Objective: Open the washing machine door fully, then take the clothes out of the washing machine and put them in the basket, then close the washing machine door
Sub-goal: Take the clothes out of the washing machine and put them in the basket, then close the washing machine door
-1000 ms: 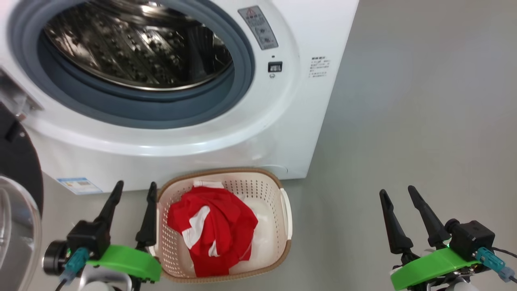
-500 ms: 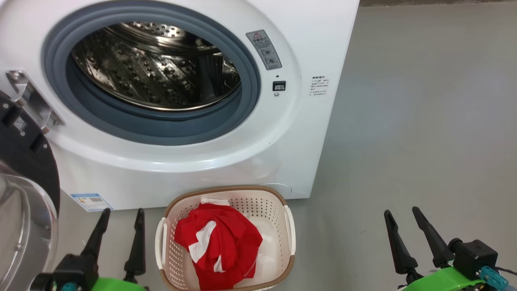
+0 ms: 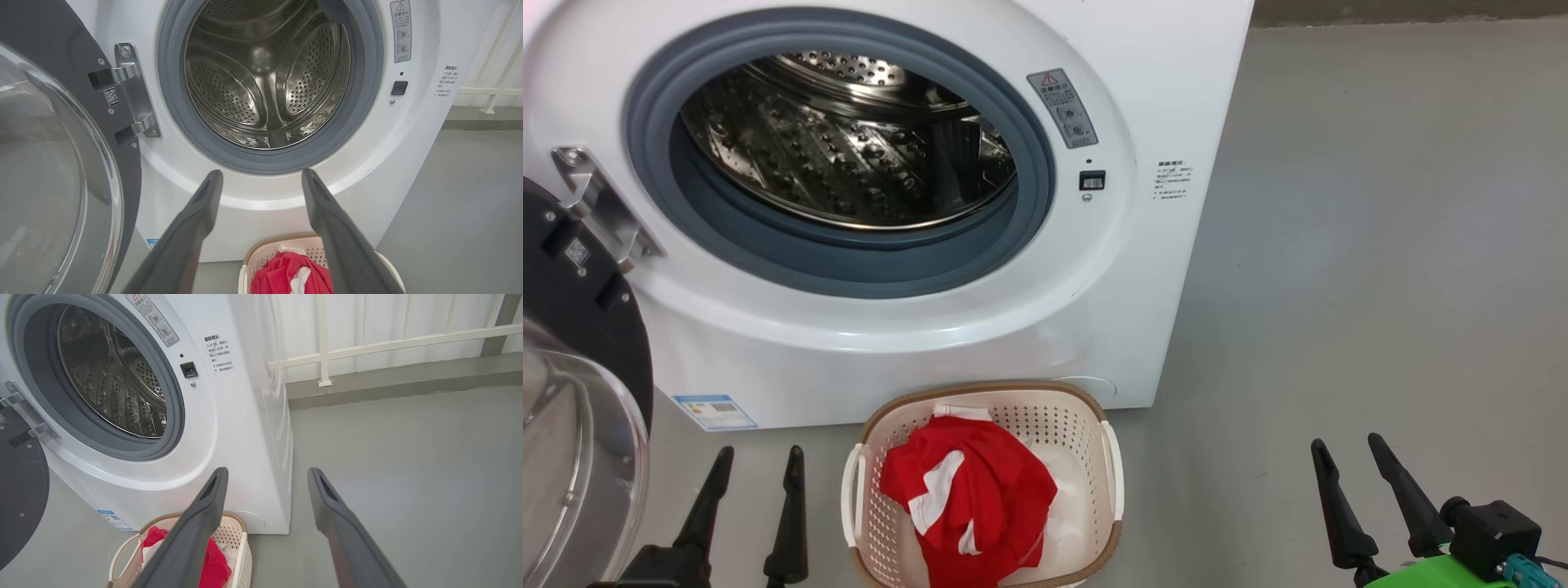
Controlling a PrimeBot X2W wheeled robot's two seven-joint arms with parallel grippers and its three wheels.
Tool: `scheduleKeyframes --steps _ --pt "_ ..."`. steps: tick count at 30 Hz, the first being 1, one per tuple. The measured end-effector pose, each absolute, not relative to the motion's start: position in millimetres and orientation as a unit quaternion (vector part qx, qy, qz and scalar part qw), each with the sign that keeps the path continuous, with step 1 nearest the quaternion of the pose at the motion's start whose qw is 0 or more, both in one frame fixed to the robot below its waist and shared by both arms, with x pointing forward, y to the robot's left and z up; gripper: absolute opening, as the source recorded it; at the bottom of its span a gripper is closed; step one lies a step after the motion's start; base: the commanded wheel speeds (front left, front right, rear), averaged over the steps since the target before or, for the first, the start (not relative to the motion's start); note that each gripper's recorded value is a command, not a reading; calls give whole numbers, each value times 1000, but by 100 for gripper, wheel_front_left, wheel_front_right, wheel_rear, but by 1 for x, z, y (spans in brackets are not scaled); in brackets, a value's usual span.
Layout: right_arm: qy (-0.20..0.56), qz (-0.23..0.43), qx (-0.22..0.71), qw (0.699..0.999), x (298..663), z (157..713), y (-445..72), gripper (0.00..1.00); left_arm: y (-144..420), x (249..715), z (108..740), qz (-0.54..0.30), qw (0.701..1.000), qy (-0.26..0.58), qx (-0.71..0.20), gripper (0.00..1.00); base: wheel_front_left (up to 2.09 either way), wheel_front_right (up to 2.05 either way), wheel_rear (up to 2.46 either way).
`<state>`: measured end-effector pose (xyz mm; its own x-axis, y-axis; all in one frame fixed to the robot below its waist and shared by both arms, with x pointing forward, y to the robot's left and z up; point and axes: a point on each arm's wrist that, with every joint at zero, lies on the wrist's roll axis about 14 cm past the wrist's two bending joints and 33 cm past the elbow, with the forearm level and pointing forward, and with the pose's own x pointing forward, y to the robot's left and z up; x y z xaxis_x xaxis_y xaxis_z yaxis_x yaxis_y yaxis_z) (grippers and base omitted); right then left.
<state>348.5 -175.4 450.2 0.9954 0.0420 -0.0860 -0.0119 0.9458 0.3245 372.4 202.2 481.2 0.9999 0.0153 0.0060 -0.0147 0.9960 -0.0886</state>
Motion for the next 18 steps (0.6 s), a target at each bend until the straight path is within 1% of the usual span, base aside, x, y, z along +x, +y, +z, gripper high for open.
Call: scheduleKeyframes --steps 14,18 --pt "46 11 164 985 348 450 -177 100 203 373 482 10 999 -5 -46 100 -1 1 0" --pt "47 11 164 985 349 449 -177 100 204 373 481 12 999 -4 -46 100 -41 41 0"
